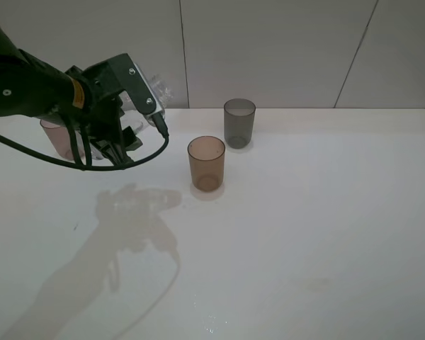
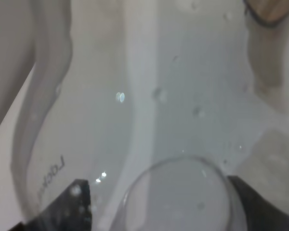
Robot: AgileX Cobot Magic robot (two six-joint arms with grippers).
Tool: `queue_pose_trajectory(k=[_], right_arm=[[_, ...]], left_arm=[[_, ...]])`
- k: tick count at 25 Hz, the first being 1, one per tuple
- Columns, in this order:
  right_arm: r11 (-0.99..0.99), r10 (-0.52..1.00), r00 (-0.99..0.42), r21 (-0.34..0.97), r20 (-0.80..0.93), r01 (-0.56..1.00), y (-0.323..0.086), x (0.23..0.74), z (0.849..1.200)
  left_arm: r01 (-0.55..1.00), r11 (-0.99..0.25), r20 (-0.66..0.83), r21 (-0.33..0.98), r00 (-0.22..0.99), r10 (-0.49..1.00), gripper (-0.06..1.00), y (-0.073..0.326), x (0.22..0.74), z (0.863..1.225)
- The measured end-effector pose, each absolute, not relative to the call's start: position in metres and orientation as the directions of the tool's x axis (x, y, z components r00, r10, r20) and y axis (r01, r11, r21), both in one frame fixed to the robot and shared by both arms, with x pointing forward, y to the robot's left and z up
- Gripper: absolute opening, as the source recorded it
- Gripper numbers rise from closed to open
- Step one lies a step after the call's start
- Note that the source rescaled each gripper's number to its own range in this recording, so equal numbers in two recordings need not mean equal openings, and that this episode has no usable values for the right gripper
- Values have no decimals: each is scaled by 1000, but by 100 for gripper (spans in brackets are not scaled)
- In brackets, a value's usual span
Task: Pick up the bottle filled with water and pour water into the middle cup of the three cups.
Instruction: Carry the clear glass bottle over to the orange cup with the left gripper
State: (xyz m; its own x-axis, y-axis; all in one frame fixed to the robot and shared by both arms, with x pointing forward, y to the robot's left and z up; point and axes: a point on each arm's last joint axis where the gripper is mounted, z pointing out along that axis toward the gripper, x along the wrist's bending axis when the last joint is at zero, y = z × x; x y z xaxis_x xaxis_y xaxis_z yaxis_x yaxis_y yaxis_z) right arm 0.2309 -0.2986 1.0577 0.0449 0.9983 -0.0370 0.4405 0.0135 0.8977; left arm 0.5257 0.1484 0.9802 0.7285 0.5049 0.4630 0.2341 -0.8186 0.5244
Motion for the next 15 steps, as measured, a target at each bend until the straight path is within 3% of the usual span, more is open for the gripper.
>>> queue_pose_trajectory(k=[15], right_arm=[[13,998,45,898,-37,440,-299,231,1058]], left_arm=[[217,-896,520,388,751,407,2,149,519,976]])
